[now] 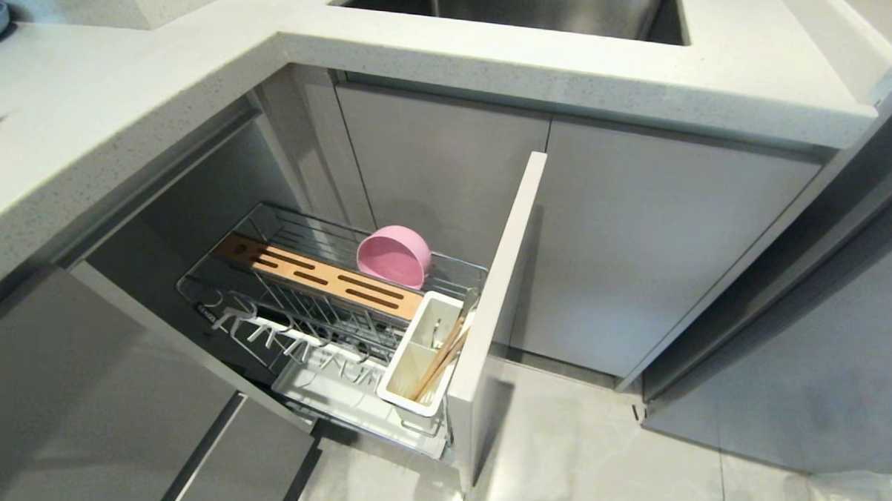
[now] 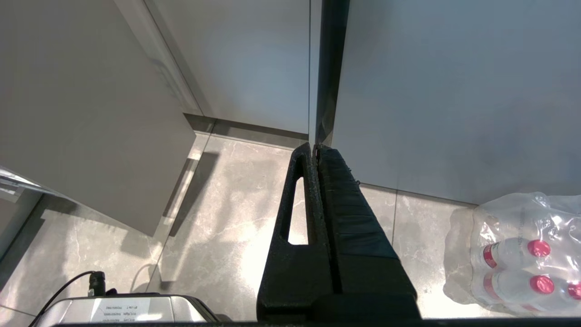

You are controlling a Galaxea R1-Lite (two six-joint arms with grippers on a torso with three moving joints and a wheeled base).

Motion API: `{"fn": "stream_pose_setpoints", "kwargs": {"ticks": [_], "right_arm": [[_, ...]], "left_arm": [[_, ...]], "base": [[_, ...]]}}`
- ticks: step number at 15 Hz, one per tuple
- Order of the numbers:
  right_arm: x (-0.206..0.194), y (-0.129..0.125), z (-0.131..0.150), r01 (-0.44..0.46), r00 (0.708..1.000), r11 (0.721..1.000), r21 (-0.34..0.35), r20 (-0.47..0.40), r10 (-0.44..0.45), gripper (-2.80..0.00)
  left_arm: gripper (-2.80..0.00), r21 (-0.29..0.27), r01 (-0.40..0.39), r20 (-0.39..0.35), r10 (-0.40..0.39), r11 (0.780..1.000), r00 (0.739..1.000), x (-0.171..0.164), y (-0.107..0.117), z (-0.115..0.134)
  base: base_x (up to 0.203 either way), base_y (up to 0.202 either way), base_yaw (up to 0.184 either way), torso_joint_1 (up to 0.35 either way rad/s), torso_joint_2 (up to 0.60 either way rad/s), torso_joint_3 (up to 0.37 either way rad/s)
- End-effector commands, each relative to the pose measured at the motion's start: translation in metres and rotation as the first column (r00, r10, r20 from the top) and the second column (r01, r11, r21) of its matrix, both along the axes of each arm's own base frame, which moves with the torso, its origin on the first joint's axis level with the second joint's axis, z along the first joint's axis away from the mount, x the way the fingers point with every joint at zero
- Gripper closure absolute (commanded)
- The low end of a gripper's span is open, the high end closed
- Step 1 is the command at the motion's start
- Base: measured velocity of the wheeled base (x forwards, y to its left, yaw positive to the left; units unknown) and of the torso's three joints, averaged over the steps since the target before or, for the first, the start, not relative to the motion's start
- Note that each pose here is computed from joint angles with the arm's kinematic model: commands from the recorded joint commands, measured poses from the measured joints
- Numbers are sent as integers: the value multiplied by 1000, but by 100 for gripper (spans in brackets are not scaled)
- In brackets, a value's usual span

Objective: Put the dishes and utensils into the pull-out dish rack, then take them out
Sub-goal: Pick up the chopsticks and place it in the cupboard

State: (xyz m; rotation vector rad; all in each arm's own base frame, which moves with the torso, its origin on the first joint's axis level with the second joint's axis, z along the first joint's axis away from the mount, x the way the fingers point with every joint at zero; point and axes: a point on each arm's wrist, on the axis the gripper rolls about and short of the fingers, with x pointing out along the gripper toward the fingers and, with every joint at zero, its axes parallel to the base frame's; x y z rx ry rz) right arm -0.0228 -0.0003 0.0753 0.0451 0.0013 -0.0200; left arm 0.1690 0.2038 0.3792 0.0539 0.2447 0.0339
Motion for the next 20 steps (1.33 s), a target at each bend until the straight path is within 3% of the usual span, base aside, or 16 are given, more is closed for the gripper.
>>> {"fn": "stream_pose_setpoints", "kwargs": {"ticks": [1,12,13,20], "right_arm": [[0,0,0,0,1000,1000,1,-1,0,0],[0,0,0,0,1000,1000,1,-1,0,0],[0,0,0,0,1000,1000,1,-1,0,0],[0,0,0,0,1000,1000,-1,-1,0,0]], "left_arm": [[-280,-2,4,0,-4,1000,1000,0,0,0],[-280,-4,4,-1,-4,1000,1000,-1,-1,0],[0,-7,5,-2,-5,1000,1000,0,0,-1],[0,-8,5,-2,-5,1000,1000,0,-1,-1]], "base": [[0,0,0,0,0,0],[0,0,0,0,0,0],[0,0,0,0,0,0],[0,0,0,0,0,0]]}}
